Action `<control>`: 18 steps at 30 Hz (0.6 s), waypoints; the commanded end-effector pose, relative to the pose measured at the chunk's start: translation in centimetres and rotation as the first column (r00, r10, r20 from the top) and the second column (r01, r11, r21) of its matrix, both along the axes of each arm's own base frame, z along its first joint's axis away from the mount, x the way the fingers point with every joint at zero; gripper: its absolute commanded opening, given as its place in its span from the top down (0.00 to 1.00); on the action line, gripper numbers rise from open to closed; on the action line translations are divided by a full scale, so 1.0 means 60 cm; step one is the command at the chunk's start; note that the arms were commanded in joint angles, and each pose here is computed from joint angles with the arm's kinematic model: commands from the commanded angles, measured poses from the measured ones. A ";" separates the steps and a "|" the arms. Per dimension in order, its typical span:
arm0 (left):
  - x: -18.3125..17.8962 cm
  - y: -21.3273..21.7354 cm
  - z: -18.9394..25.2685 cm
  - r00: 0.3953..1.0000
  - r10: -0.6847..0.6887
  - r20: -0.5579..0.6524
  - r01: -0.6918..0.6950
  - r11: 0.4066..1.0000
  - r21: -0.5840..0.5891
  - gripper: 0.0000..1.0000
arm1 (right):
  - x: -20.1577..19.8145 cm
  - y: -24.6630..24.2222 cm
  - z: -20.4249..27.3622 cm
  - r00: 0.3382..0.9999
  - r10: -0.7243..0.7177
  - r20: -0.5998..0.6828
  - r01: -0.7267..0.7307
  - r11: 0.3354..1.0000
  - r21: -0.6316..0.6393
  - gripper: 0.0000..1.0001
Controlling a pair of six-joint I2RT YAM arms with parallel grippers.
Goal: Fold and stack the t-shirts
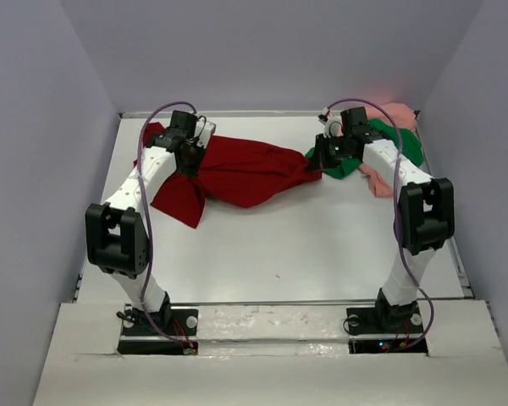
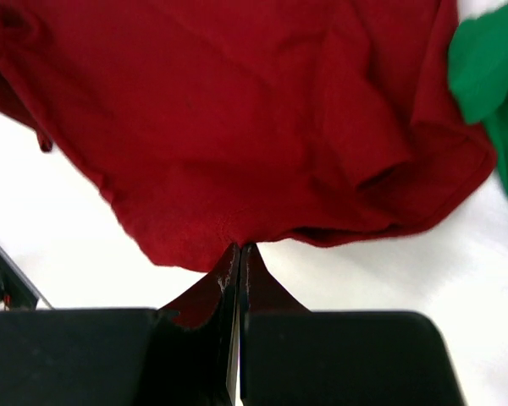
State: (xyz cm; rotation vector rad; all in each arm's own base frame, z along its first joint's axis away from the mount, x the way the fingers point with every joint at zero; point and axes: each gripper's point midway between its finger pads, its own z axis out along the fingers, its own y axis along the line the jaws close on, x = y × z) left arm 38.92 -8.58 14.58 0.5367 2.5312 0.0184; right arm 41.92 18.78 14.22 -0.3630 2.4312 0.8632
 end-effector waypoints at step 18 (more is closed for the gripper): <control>0.248 0.132 0.094 0.906 0.235 0.353 -0.283 0.955 0.089 1.00 | 0.271 0.010 0.008 0.949 -0.196 0.248 0.211 0.977 -0.033 1.00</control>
